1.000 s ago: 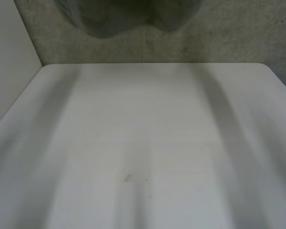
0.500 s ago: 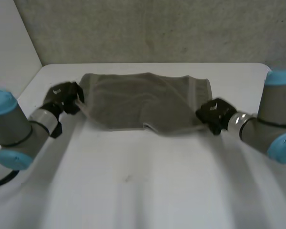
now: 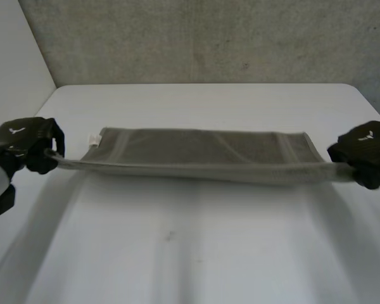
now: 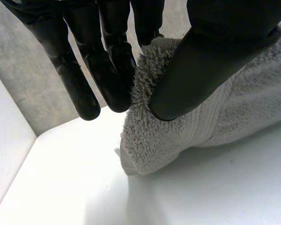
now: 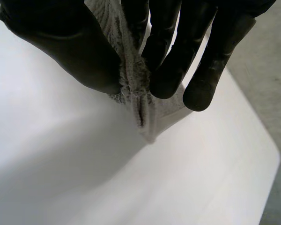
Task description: Fold the towel.
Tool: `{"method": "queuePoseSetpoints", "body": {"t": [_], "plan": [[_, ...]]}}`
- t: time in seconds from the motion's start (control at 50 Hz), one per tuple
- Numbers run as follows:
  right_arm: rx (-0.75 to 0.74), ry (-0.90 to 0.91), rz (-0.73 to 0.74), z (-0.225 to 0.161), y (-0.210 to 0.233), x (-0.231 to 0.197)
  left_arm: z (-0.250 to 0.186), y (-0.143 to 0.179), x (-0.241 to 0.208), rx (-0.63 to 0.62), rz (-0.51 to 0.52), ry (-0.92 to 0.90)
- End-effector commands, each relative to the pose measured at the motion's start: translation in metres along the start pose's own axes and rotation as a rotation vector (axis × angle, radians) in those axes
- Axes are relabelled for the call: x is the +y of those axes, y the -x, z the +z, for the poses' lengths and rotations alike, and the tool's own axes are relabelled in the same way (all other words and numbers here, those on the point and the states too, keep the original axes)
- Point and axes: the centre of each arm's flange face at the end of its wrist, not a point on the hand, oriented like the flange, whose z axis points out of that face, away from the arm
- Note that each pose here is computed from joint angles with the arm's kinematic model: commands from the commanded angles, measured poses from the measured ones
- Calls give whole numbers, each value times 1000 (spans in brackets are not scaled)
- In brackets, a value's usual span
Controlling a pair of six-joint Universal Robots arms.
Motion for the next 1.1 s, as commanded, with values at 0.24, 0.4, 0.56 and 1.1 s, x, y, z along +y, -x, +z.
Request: {"method": "queuePoseSetpoints", "body": {"t": [0.24,0.4,0.56,1.1], "plan": [[-72,16,50,94,-13,10,79,-17,27,100,6,55],[-2,11,96,153,-15,11,153,-16,37,-18,38,40],[126,-31,75,188,-22,11,187,-38,38,14,55,8],[304,-137,249,148,-51,-33,164,-36,8,-32,-13,44]]}}
